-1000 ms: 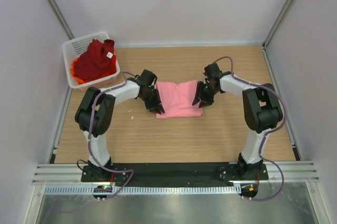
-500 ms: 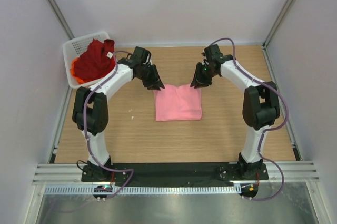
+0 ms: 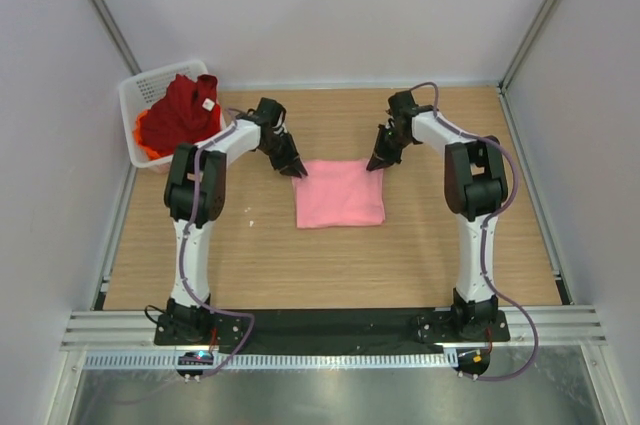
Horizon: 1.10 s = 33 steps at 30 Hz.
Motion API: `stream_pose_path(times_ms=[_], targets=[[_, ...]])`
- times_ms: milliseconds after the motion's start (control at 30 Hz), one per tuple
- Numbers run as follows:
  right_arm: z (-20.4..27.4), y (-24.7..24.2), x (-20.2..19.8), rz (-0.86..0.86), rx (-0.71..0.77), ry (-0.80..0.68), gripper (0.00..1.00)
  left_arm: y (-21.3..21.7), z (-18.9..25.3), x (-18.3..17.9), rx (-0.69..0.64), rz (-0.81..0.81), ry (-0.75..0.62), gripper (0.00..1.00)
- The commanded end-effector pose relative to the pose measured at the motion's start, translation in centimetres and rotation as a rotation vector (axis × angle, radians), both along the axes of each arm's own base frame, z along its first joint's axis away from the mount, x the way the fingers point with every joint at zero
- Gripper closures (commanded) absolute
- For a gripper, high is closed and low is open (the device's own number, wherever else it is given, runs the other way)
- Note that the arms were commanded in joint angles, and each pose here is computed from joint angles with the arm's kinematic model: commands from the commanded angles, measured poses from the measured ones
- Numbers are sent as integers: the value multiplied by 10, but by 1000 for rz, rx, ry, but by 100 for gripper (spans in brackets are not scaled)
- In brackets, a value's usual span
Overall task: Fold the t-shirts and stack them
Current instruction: Fold the tshirt
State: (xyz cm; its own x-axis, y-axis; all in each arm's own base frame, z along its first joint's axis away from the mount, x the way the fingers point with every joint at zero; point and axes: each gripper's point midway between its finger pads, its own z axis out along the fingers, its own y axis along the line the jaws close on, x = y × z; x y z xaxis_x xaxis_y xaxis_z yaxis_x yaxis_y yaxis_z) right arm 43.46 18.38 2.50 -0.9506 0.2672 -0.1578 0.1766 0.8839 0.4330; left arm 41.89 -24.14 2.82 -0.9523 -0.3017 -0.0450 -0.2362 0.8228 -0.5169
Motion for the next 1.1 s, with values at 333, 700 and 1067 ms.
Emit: stream_pose_path(times_ms=[333,700,1067], targets=[[68,-12,26,54,-45,-160,68,15,68,18,-13,-51,-171,65],[69,-20,7,196,-17,-196,8,28,179,-33,-66,-61,-319,52],[44,-8,24,302,19,-234,1,50,174,-127,-93,-60,-266,52]])
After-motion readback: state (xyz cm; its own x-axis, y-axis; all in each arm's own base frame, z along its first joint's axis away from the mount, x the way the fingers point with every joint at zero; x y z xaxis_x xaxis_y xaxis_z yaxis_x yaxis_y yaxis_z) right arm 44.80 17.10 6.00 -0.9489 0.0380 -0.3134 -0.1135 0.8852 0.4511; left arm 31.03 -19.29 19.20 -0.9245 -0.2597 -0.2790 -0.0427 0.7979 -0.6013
